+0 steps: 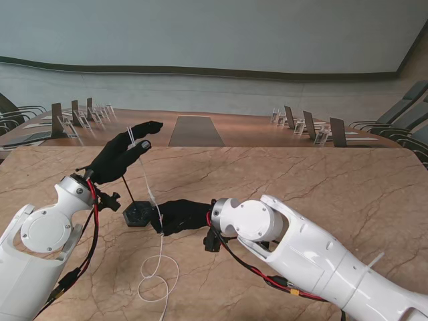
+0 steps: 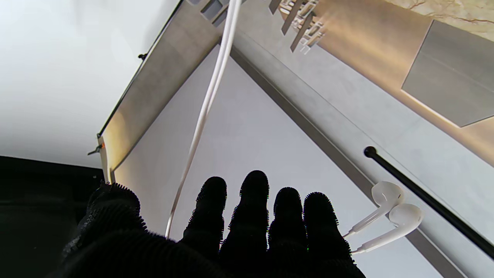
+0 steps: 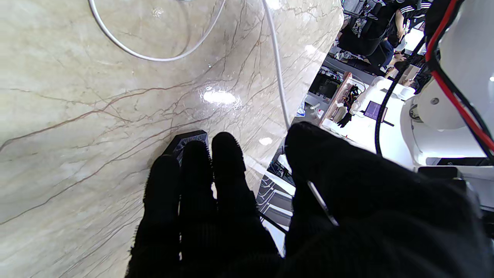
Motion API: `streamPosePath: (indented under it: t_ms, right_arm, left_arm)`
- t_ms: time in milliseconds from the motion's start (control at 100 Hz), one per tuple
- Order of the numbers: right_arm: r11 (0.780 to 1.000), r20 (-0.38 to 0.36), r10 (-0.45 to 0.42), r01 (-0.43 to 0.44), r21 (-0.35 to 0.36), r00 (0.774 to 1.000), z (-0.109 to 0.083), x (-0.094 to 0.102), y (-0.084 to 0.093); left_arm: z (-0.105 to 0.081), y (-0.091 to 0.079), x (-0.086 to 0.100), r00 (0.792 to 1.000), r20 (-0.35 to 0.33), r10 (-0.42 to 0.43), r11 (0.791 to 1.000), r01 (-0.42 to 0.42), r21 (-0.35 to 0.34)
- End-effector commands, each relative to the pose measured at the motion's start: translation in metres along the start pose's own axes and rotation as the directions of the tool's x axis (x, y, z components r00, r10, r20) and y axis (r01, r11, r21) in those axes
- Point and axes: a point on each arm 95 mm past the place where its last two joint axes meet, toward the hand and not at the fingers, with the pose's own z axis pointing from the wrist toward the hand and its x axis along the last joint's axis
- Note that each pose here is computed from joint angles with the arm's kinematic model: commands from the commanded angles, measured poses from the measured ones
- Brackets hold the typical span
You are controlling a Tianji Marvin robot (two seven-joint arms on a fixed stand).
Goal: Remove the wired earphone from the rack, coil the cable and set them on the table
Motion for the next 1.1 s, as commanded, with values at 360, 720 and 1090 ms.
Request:
streamPosePath:
  t_ms: [360, 720, 1090]
  right_arm:
    - [0.999, 0.027, 0.014, -0.013, -0.032, 1.0, -0.019, -0.009, -0.01]
    - [0.994, 0.095, 0.024, -0.013, -0.11, 0.995, -0.053, -0.032, -0.014]
    - [0.982, 0.147, 0.019, 0.01, -0.19, 0.989, -0.089, -0.054, -0.017]
  left_arm:
    - [0.011, 0.028, 0.028, 0.999, -0.033, -0.032, 0.998, 0.03, -0.061]
    - [0.03, 0.067, 0.045, 0.993, -0.028, -0.113, 0.981, 0.107, -0.16]
    - [0.05, 0.105, 0.059, 0.982, -0.006, -0.188, 0.957, 0.182, -0.226]
